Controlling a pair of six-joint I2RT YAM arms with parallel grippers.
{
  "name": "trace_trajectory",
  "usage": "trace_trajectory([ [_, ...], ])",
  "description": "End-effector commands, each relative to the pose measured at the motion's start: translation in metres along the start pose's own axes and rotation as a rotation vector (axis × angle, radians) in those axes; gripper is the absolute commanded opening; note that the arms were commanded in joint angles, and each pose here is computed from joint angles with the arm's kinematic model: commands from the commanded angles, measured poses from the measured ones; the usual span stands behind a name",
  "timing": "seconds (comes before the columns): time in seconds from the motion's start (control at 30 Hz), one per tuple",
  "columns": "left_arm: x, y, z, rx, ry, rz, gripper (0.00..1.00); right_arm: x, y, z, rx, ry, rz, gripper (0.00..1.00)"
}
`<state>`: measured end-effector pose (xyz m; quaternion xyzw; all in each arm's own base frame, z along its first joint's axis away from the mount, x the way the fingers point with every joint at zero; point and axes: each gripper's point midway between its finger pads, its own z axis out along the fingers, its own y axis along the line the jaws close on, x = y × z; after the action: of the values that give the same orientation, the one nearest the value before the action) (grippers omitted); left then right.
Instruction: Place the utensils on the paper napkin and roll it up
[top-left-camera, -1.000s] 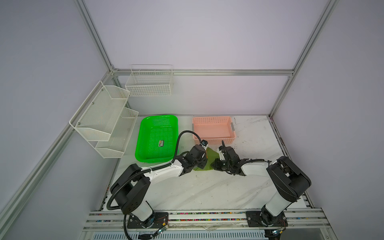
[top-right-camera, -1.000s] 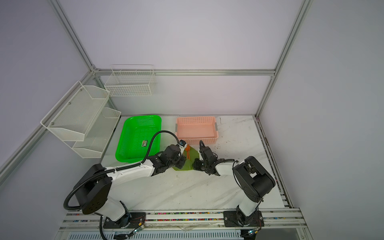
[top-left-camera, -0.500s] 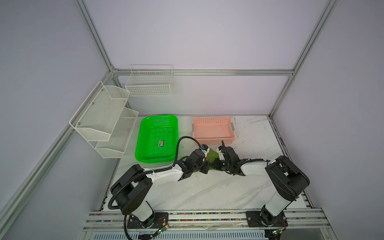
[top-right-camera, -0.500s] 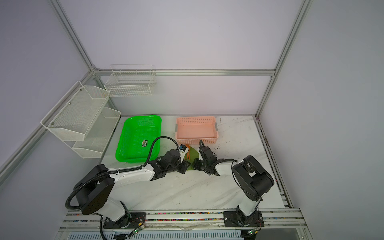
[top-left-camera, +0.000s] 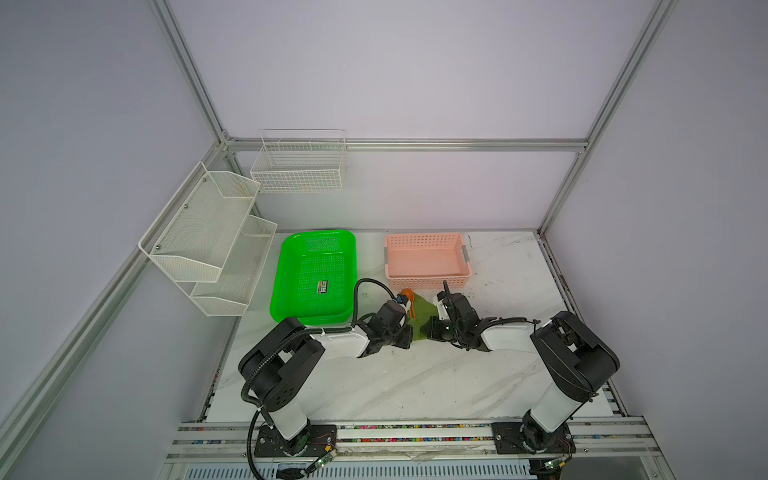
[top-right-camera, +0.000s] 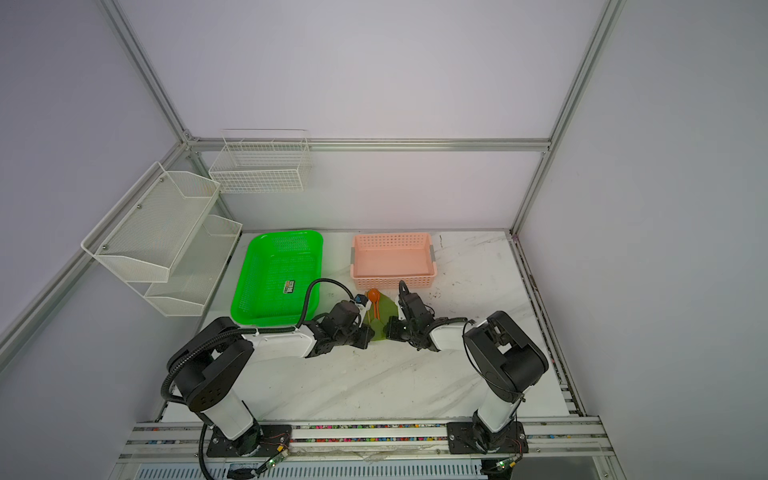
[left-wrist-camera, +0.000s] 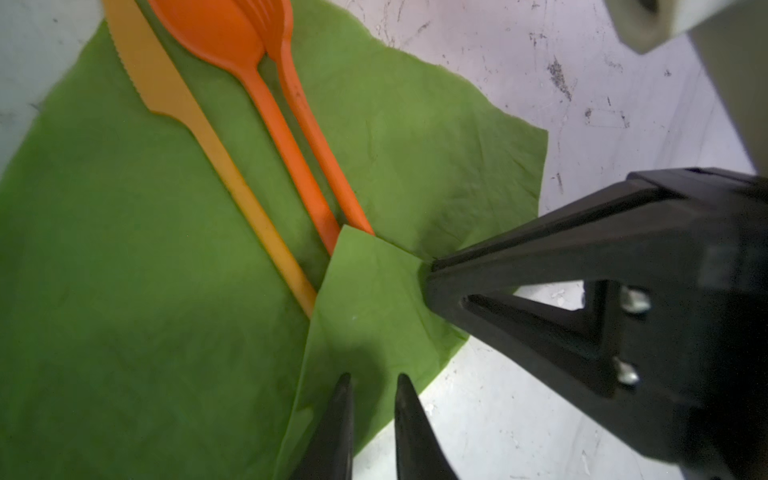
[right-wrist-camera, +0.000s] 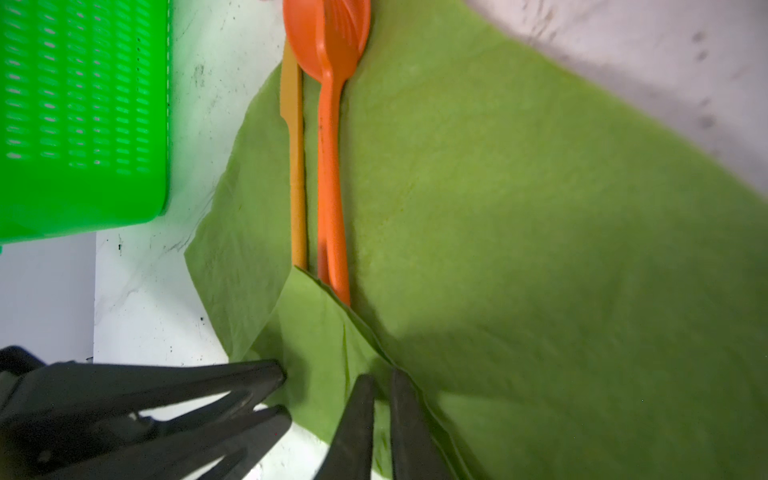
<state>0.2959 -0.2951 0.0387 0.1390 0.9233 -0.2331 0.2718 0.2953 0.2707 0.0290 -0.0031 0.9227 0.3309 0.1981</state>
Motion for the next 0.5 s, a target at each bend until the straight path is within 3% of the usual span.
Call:
trace_trajectory([
  [0.0, 0.013, 0.009, 0.004, 0.006, 0.019, -0.033, 0.19, 0.009, -0.010, 0.002, 0.040, 0.027, 0.017, 0.15],
  [0.47, 0.036, 0.029, 0.012, -0.011, 0.067, -0.098, 0.17, 0.002, -0.001, -0.004, 0.037, 0.007, -0.005, 0.15],
])
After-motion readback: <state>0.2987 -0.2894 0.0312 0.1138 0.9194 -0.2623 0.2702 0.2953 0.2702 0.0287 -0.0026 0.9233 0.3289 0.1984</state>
